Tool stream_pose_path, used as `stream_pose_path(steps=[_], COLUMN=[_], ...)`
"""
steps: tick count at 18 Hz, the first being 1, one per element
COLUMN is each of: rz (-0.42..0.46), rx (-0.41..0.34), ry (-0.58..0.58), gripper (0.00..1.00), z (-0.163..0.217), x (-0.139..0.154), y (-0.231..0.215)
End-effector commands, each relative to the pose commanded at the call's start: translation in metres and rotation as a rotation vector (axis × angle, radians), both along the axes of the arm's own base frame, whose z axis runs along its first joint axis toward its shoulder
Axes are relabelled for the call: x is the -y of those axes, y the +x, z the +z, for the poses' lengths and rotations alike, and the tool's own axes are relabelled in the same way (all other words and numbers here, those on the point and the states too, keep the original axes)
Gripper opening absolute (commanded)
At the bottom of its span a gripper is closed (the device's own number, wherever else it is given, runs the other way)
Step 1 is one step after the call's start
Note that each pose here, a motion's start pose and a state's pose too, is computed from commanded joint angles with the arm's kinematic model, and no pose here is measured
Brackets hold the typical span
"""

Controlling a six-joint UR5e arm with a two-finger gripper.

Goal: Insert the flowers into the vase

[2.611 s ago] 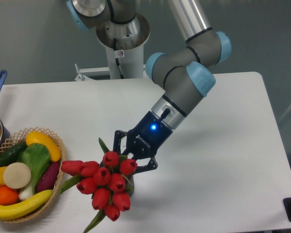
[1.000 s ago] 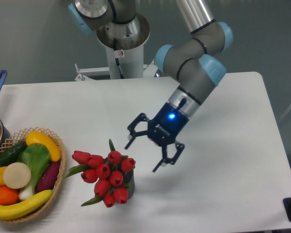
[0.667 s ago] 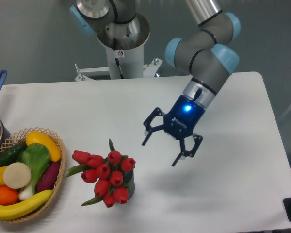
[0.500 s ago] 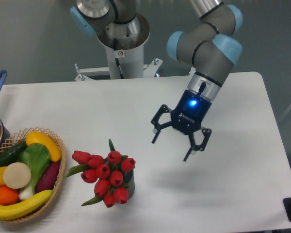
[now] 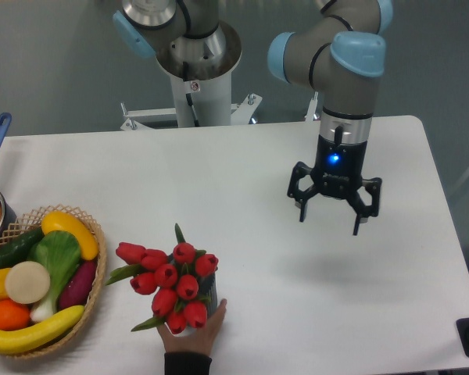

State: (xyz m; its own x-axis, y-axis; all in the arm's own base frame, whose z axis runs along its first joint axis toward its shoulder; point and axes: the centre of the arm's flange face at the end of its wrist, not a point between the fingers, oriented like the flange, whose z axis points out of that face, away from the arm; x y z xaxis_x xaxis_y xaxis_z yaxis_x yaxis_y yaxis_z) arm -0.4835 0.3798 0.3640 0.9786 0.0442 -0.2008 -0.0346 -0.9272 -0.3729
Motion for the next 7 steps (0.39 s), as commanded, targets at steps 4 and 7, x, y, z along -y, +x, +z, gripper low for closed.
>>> stream_pose_path(steps=[4, 7], rz=[-0.099, -0.134], rx=[0.027, 0.030], ry=[-0.124, -0.178], gripper=[1.00, 1.00], z=[0.005, -0.009], x=[0.000, -0.008], y=[-0.001, 0.011])
